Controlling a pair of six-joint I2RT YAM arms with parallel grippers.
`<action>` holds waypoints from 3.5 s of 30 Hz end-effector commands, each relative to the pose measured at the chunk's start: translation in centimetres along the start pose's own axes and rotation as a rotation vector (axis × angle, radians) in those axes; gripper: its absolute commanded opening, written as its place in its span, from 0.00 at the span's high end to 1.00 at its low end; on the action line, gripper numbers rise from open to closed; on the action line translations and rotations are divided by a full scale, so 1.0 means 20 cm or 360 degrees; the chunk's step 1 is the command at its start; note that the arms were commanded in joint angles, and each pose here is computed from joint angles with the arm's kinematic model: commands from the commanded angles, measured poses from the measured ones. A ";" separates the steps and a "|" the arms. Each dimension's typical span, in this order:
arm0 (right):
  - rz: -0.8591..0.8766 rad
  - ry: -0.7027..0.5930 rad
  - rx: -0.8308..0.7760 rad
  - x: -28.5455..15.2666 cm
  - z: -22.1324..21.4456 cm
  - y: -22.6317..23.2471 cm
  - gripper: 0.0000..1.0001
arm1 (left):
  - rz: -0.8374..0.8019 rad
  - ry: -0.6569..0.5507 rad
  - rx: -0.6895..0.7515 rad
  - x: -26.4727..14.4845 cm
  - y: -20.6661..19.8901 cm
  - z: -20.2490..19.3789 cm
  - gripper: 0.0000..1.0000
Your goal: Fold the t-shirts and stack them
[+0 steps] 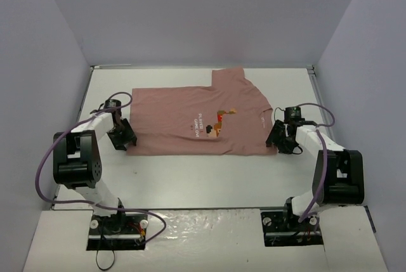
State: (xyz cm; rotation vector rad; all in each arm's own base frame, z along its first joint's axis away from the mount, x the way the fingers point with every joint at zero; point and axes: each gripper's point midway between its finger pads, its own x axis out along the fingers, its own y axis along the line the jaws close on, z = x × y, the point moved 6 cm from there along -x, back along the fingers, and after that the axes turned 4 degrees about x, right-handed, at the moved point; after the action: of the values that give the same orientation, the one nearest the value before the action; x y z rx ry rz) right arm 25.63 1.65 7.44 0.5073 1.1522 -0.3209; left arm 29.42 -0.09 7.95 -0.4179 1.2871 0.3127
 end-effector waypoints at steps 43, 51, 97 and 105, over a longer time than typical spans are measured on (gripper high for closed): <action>0.0350 -0.0013 -0.0172 0.02 0.06 0.38 0.57 | -0.0286 0.0001 0.0117 -0.10 -0.27 -0.12 0.58; 0.0138 -0.0043 -0.0093 0.10 0.05 0.09 0.58 | -0.0131 0.0033 0.0036 -0.01 -0.14 -0.11 0.59; 0.0516 -0.0046 -0.0706 0.03 -0.20 1.06 0.60 | -0.0166 -0.0033 0.0221 -0.06 -0.18 -0.13 0.52; 0.0451 -0.0424 -0.0681 -0.17 0.08 1.03 0.56 | -0.0213 -0.0158 0.0255 -0.20 -0.21 -0.07 0.52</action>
State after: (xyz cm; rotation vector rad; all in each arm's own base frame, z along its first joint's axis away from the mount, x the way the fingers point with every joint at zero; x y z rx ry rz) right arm 33.94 20.25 9.98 0.2648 1.0430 0.1597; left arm 28.08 -4.44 8.73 -0.3776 1.2855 0.1443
